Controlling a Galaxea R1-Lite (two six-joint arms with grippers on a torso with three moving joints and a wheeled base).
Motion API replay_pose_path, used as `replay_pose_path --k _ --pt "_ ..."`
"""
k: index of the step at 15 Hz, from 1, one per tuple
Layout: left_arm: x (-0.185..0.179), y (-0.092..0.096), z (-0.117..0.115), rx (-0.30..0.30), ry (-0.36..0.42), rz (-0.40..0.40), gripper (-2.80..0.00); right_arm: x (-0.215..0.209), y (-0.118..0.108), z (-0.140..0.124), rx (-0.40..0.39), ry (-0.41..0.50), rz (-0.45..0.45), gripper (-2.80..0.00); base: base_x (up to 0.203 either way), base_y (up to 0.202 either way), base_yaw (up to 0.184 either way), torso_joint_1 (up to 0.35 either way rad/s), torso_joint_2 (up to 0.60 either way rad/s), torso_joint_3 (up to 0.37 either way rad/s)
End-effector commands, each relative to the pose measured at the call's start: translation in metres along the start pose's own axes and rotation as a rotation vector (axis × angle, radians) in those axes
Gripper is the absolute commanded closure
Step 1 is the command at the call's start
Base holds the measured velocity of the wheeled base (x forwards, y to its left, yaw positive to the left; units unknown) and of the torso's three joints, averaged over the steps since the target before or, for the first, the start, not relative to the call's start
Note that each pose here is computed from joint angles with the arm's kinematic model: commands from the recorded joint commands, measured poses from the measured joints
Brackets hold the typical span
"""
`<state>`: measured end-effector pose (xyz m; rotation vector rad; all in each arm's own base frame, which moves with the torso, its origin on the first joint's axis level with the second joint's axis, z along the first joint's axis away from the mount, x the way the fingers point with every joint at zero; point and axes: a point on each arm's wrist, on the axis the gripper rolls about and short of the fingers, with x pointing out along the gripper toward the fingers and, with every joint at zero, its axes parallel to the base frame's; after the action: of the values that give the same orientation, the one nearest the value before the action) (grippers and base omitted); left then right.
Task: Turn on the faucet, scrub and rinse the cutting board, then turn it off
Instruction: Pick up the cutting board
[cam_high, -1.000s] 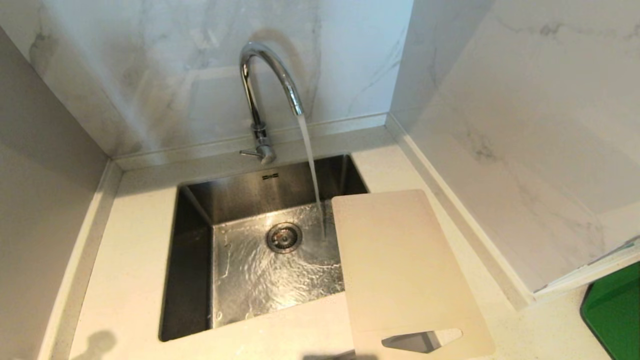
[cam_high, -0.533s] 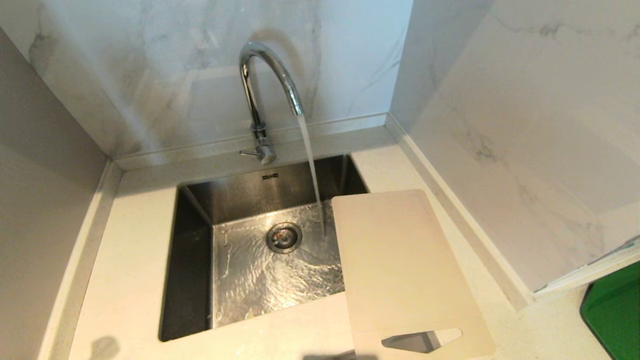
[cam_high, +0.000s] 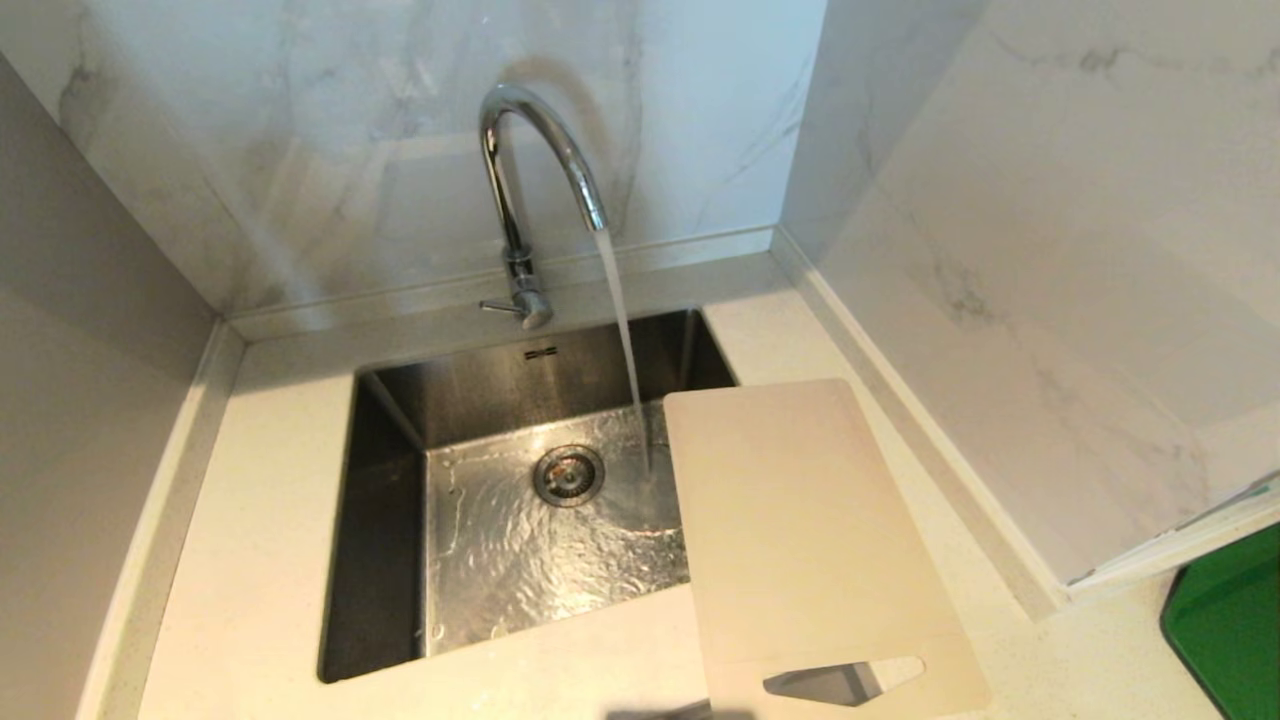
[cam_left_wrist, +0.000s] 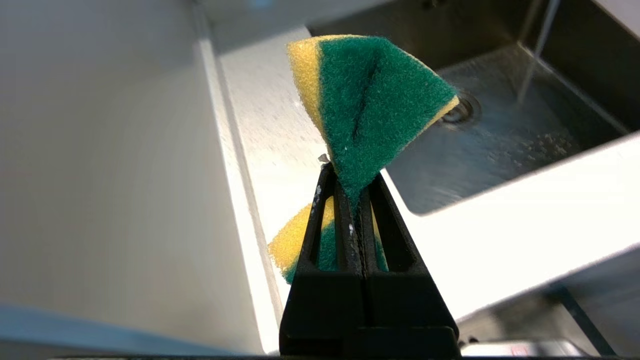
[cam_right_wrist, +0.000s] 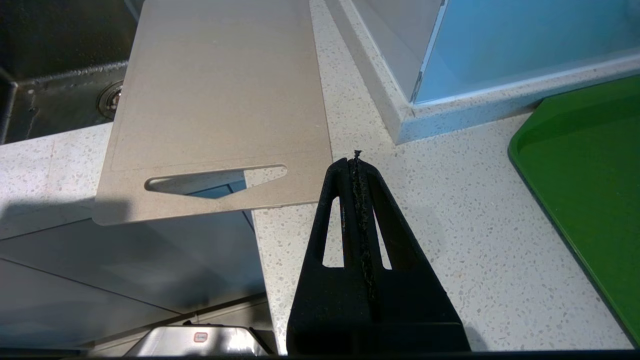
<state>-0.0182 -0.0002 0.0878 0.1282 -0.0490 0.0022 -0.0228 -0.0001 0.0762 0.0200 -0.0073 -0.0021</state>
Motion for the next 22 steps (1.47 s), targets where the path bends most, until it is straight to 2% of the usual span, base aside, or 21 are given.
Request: replay_pose_path --k 1,2,22 --pt "-0.0051 -0.0020 -0.0122 -0.031 0.035 -0.025 0.00 0.0000 0.0000 0.0000 0.000 0.000 0.001 0.00 0.000 0.000 0.000 0.000 0.00 0.000" --pt "-0.0052 -0.0027 -0.0148 -0.040 0.058 -0.042 0.00 0.0000 0.0000 0.0000 0.000 0.000 0.001 0.00 0.000 0.000 0.000 0.000 0.00 0.000" --pt "-0.0053 -0.0024 -0.0139 -0.074 0.057 -0.035 0.00 0.0000 0.0000 0.0000 0.000 0.000 0.001 0.00 0.000 0.000 0.000 0.000 0.00 0.000"
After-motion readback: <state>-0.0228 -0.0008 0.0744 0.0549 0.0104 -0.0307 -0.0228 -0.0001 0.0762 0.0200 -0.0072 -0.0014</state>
